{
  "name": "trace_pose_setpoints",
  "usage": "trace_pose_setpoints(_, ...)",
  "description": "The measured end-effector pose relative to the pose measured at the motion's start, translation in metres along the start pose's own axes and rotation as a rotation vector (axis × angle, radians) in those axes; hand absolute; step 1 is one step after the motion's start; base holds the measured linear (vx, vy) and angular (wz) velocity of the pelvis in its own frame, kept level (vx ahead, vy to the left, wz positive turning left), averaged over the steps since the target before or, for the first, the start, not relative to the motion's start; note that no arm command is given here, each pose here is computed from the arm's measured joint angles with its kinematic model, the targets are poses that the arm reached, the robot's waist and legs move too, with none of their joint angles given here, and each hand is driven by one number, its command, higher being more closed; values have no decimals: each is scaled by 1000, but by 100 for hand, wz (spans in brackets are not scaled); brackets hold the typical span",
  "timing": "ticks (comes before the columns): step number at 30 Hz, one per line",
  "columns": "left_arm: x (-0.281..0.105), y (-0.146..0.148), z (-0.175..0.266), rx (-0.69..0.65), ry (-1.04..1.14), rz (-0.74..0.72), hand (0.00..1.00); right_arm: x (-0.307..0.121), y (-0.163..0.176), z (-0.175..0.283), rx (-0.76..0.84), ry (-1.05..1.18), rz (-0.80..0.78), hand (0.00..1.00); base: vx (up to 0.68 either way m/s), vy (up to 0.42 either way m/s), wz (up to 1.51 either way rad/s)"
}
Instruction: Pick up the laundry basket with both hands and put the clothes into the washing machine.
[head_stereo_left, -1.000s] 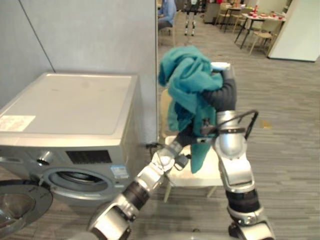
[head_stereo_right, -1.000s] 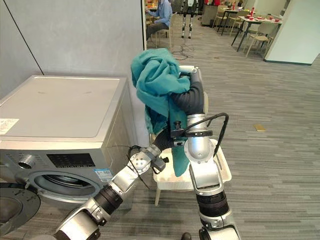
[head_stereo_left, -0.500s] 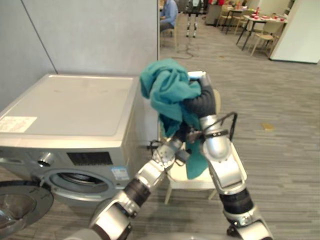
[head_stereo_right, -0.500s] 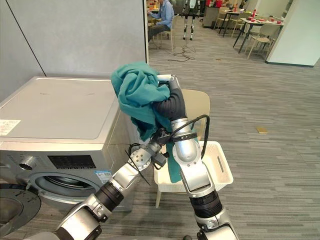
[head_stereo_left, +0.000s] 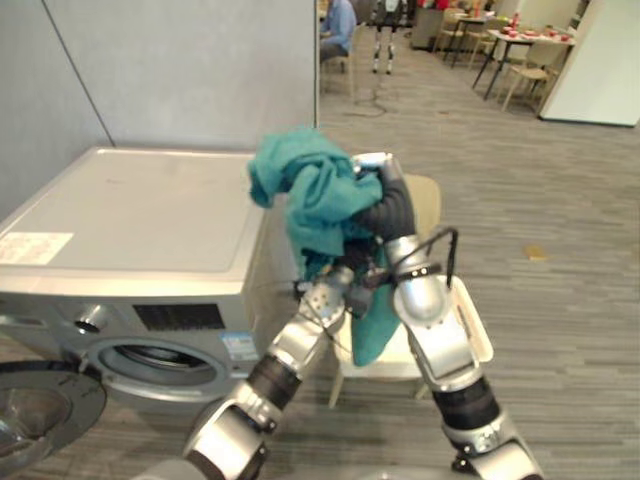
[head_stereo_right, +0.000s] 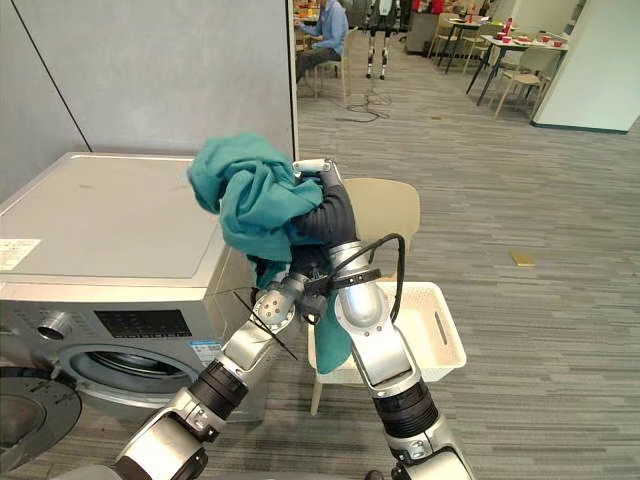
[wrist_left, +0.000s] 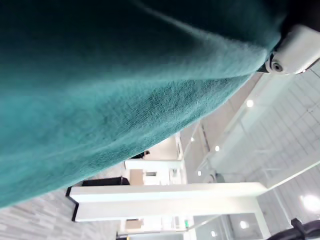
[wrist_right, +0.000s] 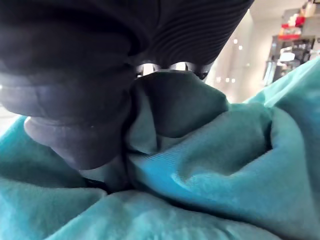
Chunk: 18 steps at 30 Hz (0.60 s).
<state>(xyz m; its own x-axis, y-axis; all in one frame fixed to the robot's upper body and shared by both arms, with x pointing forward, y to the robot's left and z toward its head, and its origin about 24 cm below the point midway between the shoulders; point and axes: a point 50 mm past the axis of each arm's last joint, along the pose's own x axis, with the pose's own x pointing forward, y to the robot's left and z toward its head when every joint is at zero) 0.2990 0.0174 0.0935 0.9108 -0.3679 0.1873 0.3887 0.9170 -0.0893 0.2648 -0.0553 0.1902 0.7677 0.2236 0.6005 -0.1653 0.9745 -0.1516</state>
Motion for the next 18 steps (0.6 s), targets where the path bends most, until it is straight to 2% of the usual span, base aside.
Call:
trace_pose_setpoints(5,-9,14,-4,-36,6,106,100,-6,0,-7,5,38,-26,0,0,0,0)
trace_pose_setpoints(18,-26,37,-7,-95,-1,245,100,-7,2,-8,29,52,-47,0,0,0,0)
